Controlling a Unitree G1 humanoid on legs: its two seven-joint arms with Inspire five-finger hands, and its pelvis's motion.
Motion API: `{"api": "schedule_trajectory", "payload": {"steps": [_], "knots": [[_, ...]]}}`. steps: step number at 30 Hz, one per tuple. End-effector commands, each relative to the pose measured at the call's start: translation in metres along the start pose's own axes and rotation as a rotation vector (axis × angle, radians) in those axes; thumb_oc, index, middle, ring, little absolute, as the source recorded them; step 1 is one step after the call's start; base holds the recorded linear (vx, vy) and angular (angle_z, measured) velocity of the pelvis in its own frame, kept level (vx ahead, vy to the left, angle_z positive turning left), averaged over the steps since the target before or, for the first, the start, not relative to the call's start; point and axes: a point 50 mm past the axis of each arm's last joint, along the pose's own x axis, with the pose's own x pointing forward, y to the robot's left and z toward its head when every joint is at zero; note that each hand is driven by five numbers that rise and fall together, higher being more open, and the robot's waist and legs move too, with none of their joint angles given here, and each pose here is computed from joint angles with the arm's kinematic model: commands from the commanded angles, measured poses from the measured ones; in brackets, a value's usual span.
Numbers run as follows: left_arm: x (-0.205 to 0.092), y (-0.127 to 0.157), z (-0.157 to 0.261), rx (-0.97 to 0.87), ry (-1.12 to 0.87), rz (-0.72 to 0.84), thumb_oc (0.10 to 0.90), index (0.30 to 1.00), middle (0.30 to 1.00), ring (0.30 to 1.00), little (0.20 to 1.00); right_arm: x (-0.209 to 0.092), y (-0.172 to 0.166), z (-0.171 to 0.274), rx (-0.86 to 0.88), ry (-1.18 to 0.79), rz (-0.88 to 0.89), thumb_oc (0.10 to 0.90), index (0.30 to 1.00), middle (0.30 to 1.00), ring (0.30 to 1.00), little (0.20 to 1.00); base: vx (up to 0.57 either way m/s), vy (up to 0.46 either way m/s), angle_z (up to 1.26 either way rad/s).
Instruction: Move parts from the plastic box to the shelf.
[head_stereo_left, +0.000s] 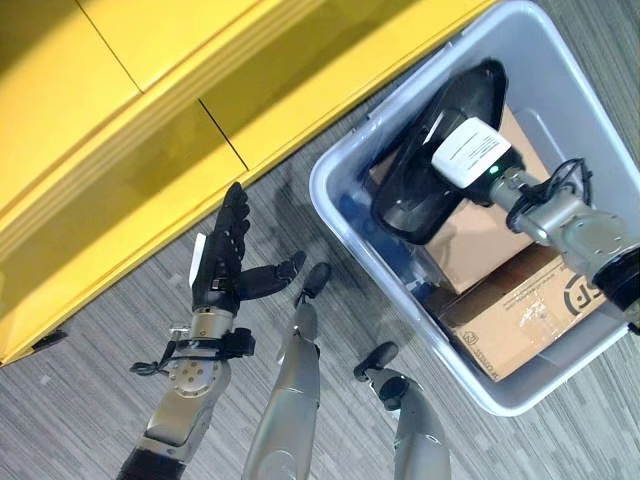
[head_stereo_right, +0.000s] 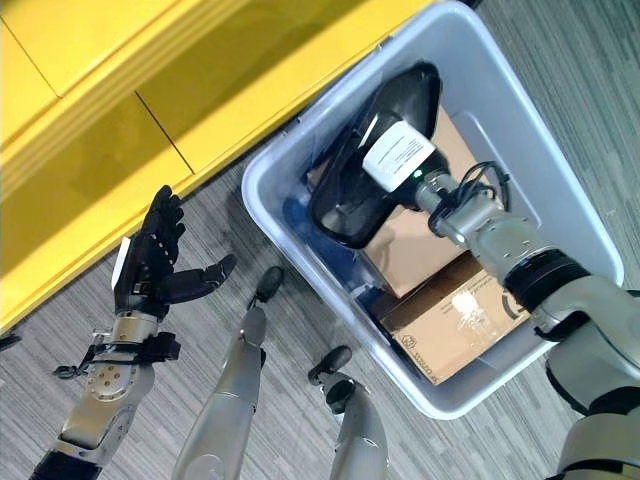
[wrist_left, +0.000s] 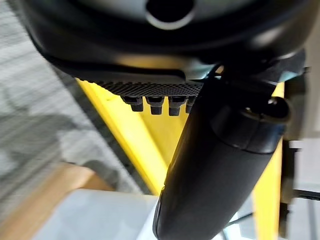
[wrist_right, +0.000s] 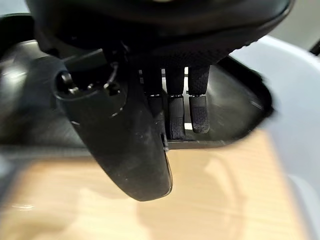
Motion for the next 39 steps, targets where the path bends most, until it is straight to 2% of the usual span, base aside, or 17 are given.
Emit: {"api": "schedule_trajectory", "payload": {"steps": [1, 4, 11, 22, 29, 39], "knots": [[0.013, -0.011, 0.053, -0.054, -0.286, -0.052, 0.9, 1.0, 1.0, 1.0, 1.0, 0.002, 0.007, 0.042, 0.066, -0.204, 0.04, 0.4, 0.3, 0.3, 0.3, 0.3, -0.04, 0.025, 0.04], [0.013, -0.011, 0.053, -0.047, -0.283, -0.061, 0.9, 1.0, 1.0, 1.0, 1.0, -0.003, 0.003, 0.039, 0.094, -0.206, 0.021, 0.4, 0.3, 0.3, 0.3, 0.3, -0.02, 0.016, -0.02], [0.012, -0.002, 0.047, 0.005, -0.251, -0.051, 0.9, 1.0, 1.0, 1.0, 1.0, -0.024, -0.037, 0.022, 0.218, -0.202, -0.164, 0.4, 0.3, 0.3, 0.3, 0.3, -0.03, 0.044, -0.19], [0.007, 0.008, 0.045, 0.057, -0.22, -0.054, 0.9, 1.0, 1.0, 1.0, 1.0, -0.054, -0.075, 0.01, 0.289, -0.193, -0.371, 0.4, 0.3, 0.3, 0.3, 0.3, 0.0, 0.021, -0.18], [0.002, 0.015, 0.04, 0.089, -0.19, -0.051, 0.9, 1.0, 1.0, 1.0, 1.0, -0.069, -0.084, 0.006, 0.365, -0.178, -0.456, 0.4, 0.3, 0.3, 0.3, 0.3, 0.0, 0.022, -0.11], [-0.007, 0.03, 0.035, 0.169, -0.15, -0.032, 0.9, 1.0, 1.0, 1.0, 1.0, -0.098, -0.075, -0.004, 0.454, -0.109, -0.492, 0.4, 0.3, 0.3, 0.3, 0.3, 0.0, 0.032, -0.11]]}}
